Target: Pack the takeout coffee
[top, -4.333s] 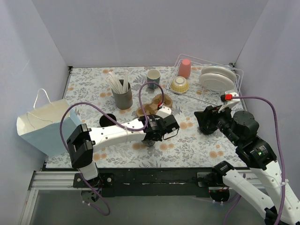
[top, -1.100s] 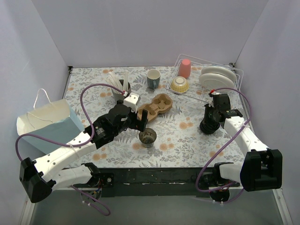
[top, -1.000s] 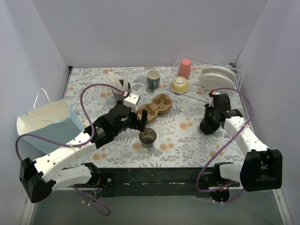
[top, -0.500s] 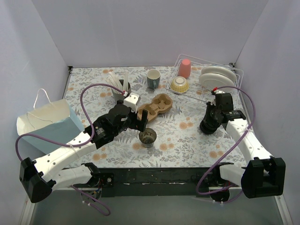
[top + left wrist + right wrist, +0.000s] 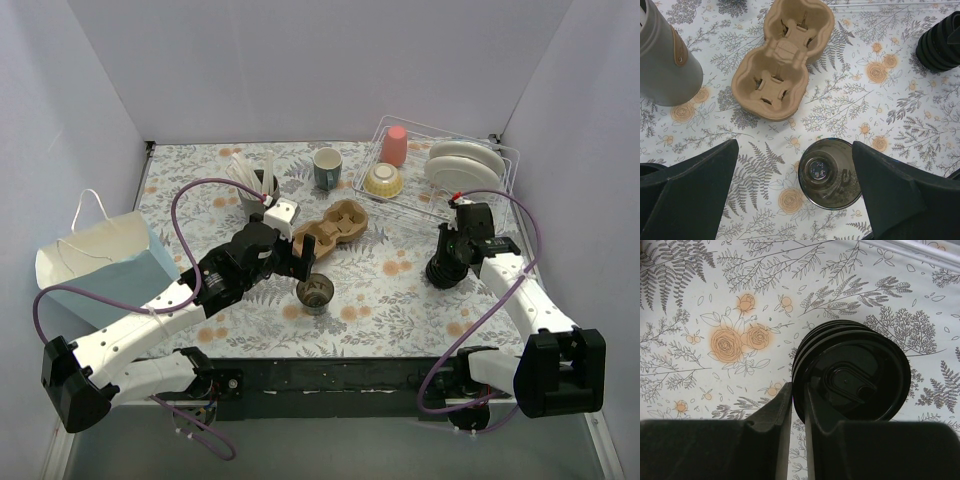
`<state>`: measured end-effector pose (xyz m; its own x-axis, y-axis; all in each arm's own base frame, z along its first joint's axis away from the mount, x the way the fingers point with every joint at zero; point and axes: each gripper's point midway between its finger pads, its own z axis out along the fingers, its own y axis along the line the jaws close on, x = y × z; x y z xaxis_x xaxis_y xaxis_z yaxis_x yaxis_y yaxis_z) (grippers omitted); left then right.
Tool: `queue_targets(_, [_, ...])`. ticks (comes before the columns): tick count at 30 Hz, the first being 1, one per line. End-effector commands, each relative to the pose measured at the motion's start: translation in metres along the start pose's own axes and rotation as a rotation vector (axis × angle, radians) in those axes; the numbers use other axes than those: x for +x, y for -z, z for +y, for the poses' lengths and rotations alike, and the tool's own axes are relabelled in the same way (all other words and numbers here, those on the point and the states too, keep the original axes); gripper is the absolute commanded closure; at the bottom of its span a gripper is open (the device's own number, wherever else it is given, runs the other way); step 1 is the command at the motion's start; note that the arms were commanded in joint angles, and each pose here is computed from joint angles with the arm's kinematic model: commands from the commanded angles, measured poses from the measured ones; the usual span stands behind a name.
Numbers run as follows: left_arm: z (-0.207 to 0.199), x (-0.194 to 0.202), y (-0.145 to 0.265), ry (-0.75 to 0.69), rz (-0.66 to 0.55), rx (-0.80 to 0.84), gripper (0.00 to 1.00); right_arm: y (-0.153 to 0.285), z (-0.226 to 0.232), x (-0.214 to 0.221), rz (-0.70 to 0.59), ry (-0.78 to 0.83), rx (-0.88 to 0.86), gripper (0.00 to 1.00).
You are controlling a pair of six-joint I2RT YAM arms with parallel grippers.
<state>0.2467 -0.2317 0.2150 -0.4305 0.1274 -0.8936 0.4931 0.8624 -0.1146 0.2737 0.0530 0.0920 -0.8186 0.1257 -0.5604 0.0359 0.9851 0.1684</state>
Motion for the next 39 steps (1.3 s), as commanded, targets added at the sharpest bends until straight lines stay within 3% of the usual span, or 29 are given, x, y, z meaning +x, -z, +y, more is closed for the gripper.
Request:
queue_targets(1, [-0.001, -0.006, 0.005, -0.005, -0.028, 0.013, 0.02, -0.002, 0.000, -0.009, -0.043, -0.008, -0.003, 0.81])
queue_targets(14, [-0.002, -0.008, 0.006, 0.000, -0.038, 0.020, 0.02, 0.030, 0.012, -0.034, -0.112, -0.015, -0.042, 0.82])
queue_targets(19, [-0.010, -0.019, 0.013, 0.023, -0.079, 0.066, 0.02, 0.057, 0.040, -0.046, -0.142, 0.011, -0.190, 0.84])
queue_targets(22, [-0.023, -0.032, 0.020, 0.044, -0.109, 0.136, 0.02, 0.084, 0.075, -0.059, -0.191, 0.066, -0.389, 0.84])
queue_targets(26, [-0.053, -0.049, 0.033, 0.093, -0.114, 0.289, 0.09, 0.153, 0.142, -0.060, -0.265, 0.158, -0.852, 0.84])
queue_targets(29, [-0.082, -0.059, 0.050, 0.167, -0.109, 0.450, 0.11, 0.198, 0.167, -0.058, -0.308, 0.181, -1.084, 0.84])
queue_targets(31, [-0.098, -0.067, 0.067, 0.231, -0.125, 0.555, 0.12, 0.215, 0.174, -0.052, -0.297, 0.147, -1.183, 0.84])
queue_targets(32, [-0.103, -0.080, 0.073, 0.254, -0.177, 0.597, 0.12, 0.238, 0.180, -0.053, -0.374, 0.229, -1.259, 0.83])
queue_targets(35, [-0.115, -0.099, 0.094, 0.349, -0.241, 0.703, 0.14, 0.261, 0.184, -0.042, -0.387, 0.263, -1.361, 0.82])
queue_targets(39, [-0.114, -0.112, 0.101, 0.308, -0.335, 0.722, 0.16, 0.272, 0.184, -0.035, -0.360, 0.271, -1.392, 0.82])
